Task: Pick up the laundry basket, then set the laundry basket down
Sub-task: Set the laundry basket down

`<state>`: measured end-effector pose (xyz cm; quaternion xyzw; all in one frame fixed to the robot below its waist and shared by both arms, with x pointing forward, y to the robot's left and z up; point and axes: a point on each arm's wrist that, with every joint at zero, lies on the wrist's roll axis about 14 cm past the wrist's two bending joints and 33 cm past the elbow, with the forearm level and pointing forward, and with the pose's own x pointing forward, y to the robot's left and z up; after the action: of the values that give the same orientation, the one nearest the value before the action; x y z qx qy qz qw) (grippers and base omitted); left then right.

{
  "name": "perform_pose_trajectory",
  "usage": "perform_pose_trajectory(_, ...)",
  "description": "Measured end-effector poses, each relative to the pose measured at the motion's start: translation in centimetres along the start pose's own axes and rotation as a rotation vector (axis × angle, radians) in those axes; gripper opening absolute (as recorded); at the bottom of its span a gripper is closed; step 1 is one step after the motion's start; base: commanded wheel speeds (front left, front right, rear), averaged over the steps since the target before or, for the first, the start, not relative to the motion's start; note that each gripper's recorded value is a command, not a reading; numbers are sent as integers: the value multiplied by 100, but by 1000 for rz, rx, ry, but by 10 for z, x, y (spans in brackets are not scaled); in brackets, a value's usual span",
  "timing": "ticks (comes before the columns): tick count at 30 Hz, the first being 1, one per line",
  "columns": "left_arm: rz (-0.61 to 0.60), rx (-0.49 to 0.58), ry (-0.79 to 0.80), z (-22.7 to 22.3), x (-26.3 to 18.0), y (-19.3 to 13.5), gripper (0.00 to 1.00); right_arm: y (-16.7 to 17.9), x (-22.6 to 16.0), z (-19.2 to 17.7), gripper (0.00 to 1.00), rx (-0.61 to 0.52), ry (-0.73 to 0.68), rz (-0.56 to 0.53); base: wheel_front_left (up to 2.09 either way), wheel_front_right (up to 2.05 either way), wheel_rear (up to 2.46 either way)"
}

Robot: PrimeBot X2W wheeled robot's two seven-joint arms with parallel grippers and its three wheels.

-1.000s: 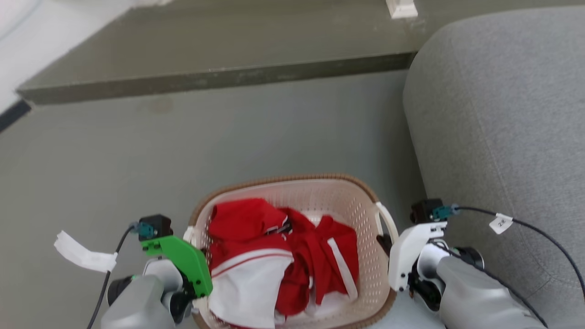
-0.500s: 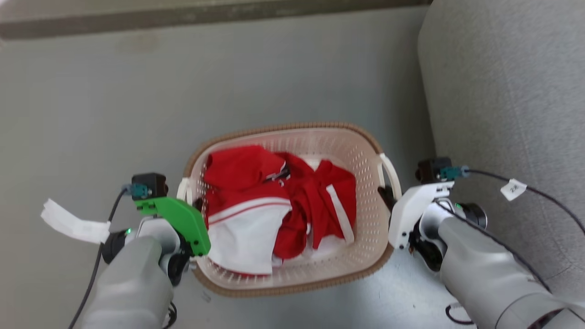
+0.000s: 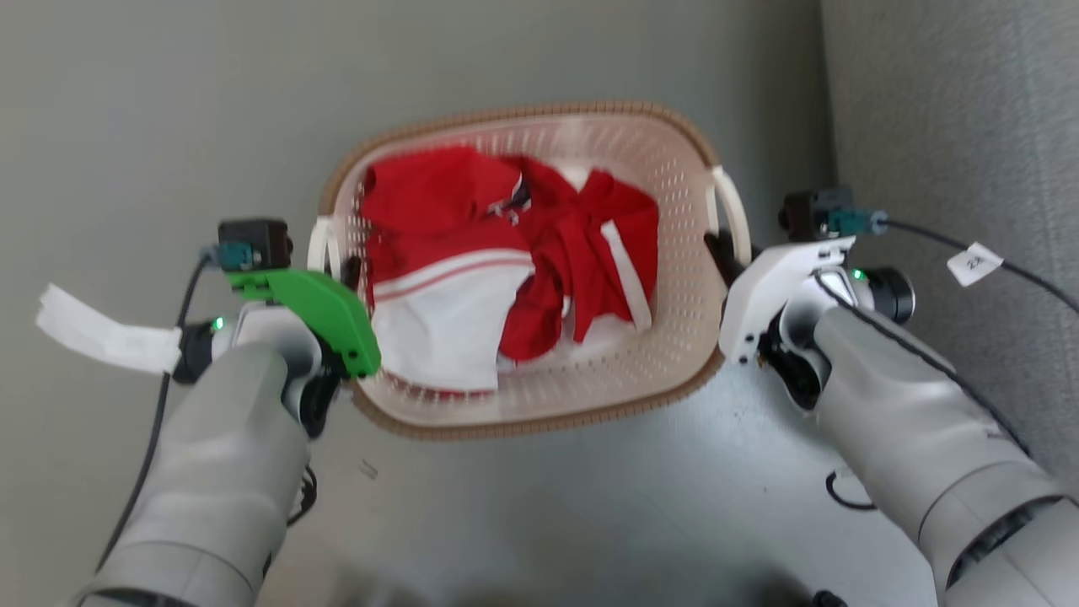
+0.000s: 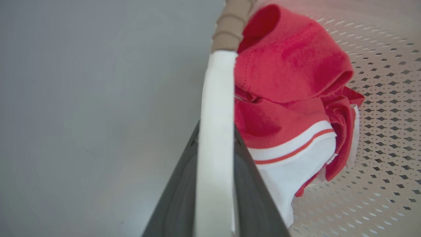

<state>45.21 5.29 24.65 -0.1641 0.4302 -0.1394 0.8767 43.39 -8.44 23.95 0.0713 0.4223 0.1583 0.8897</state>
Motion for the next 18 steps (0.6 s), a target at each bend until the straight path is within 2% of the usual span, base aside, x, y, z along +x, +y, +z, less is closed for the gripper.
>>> perform_pose_trajectory(12,5,-6,20,-5,49,18,0,-20,45,-13,0,13,35,-16,0,0,0)
perform_pose_trajectory(18,14,-21,38,-18,70,30,0,-27,65,-31,0,28,70,-16,0,0,0)
